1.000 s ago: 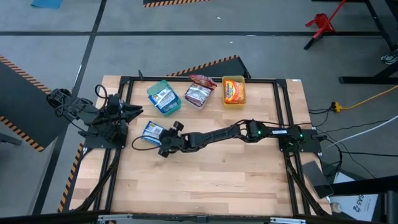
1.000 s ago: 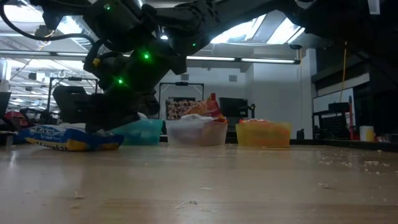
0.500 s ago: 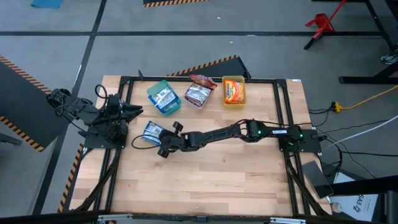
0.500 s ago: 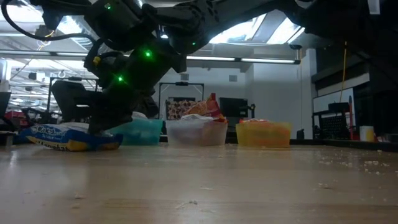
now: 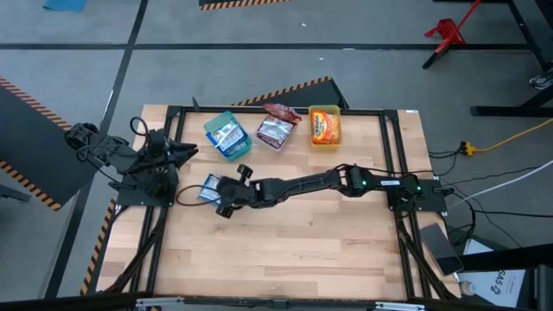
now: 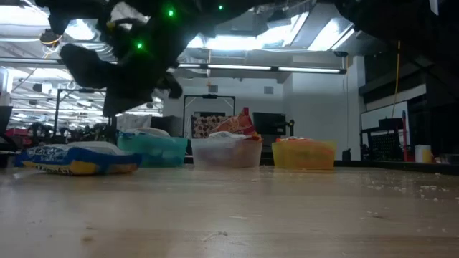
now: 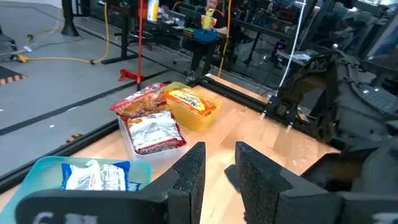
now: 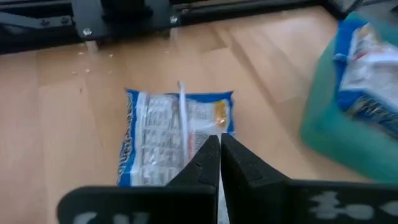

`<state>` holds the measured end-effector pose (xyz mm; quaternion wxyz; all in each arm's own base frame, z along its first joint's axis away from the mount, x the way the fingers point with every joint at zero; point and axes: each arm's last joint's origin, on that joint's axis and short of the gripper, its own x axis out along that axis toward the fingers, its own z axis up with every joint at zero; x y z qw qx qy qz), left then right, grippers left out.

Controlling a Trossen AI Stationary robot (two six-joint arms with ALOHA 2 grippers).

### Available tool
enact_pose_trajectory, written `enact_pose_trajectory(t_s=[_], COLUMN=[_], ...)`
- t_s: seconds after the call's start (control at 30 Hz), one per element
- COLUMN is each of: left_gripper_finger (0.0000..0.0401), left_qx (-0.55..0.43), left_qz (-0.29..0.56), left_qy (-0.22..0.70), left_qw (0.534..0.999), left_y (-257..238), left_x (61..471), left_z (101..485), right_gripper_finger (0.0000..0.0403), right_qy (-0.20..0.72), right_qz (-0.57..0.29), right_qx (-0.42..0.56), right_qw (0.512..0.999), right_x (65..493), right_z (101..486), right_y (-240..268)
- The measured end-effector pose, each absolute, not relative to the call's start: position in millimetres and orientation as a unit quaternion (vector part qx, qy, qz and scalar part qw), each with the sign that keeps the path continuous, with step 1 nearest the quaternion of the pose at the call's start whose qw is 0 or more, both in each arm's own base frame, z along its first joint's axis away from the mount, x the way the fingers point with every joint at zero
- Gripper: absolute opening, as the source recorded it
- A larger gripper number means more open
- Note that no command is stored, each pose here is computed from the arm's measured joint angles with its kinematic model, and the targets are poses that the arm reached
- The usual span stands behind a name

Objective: Sort Maruchan noodles
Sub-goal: Put the blue noodle pack into the blue bin

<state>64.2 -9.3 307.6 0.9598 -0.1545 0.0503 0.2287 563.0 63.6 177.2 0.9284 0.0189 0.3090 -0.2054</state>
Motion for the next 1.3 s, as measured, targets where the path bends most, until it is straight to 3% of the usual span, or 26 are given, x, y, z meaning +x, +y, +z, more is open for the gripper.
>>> enact_pose_trajectory(t_s=[0.13, 0.3, 0.63, 0.8, 1.03, 1.3], left_gripper_finger=[0.0082, 0.0082, 0.0082, 0.0082, 0.0082, 0.0082], left_qx=[-0.153, -0.153, -0.152, -0.151, -0.143, -0.142], left_qz=[0.236, 0.236, 0.237, 0.237, 0.239, 0.239], left_qy=[0.048, 0.048, 0.048, 0.049, 0.057, 0.058], left_qw=[0.958, 0.958, 0.958, 0.958, 0.959, 0.959], left_y=[-9, -9, -9, -9, -8, -8], left_x=[64, 64, 64, 64, 63, 63], left_z=[308, 308, 308, 307, 305, 305], right_gripper_finger=[0.0000, 0.0030, 0.0233, 0.0278, 0.0256, 0.0126], right_qy=[0.298, 0.284, 0.246, 0.257, 0.253, 0.269], right_qz=[-0.211, -0.143, -0.106, -0.175, -0.180, -0.192], right_qx=[0.009, 0.039, 0.028, 0.022, 0.059, 0.061], right_qw=[0.931, 0.947, 0.963, 0.950, 0.949, 0.942], right_x=[563, 568, 589, 590, 591, 589], right_z=[189, 194, 135, 107, 97, 93], right_y=[59, 54, 49, 46, 42, 42])
